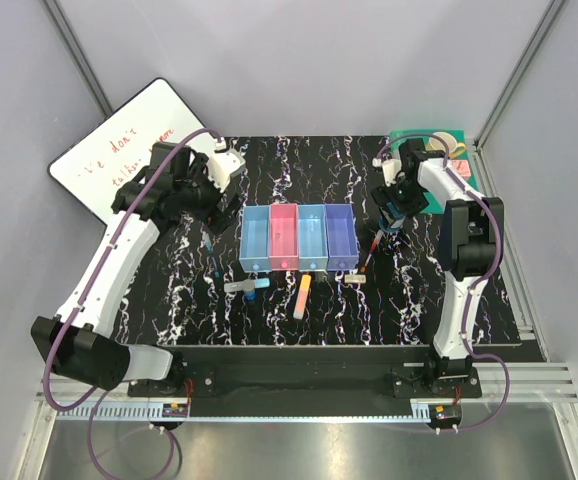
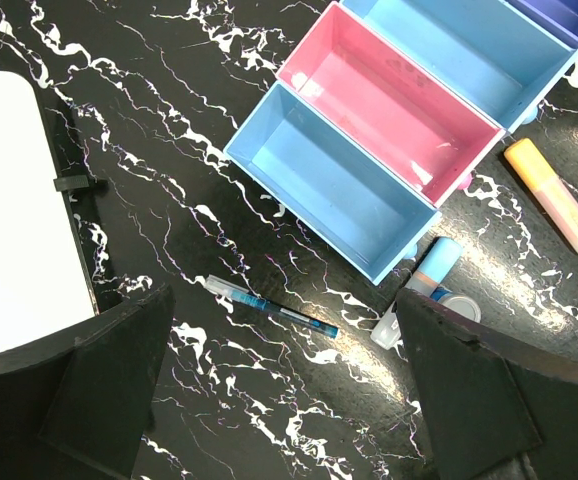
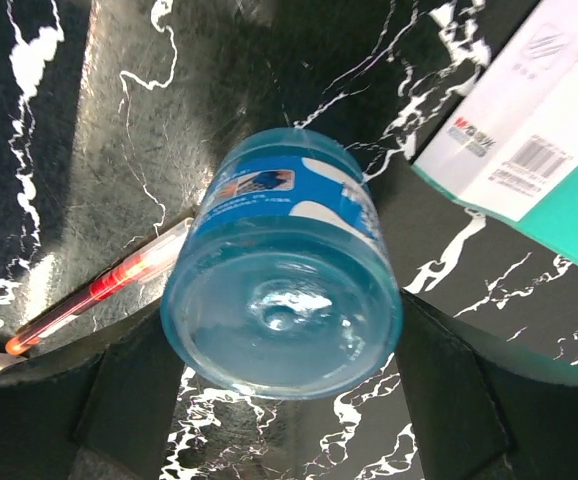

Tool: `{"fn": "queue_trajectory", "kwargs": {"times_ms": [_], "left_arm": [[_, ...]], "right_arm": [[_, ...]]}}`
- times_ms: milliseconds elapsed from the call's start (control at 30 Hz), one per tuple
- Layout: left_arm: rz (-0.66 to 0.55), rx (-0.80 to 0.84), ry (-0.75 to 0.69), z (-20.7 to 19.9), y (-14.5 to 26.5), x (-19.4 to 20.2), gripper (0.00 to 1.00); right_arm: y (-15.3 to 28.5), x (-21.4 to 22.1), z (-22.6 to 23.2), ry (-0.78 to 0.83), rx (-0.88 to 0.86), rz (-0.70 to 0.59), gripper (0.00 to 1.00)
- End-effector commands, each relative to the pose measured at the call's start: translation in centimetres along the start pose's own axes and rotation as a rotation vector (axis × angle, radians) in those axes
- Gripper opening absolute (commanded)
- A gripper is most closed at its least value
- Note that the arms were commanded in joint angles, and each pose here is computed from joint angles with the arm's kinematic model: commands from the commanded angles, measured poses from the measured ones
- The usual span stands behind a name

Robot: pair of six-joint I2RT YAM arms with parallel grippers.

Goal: Sort the stationery into containers
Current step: Pick up the stationery from the center of the board.

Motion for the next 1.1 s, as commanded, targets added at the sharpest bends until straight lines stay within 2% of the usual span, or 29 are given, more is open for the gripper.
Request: {"fn": "queue_trajectory", "kwargs": {"times_ms": [0,533,1067], "left_arm": [[-0.048,-0.023,-0.028,0.4,0.7,-1.3,0.99],[-0.045,-0.027,-0.032,0.4,0.7,-1.3,0.99],[-0.044,-0.019,-0.03,0.3,0.5,-1.5,0.99]], "right_arm": [[1.6,-1.2,1.1,0.047,0.047,-0.069,0.84],[0.9,-2.3,1.8,0.091,0.082,-0.083,0.83],[0.7,-3.8,1.6,0.092,0.091,-0.115,0.88]]}}
Point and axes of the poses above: each gripper's point midway between its finger pads, its own y axis back along the fingers, its own z axis along the line the jaws close on, x = y × z, the point moved 9 cm from there along y, back along the fingers, and after that the axes turned 7 degrees about -y, right-handed, at the moved point
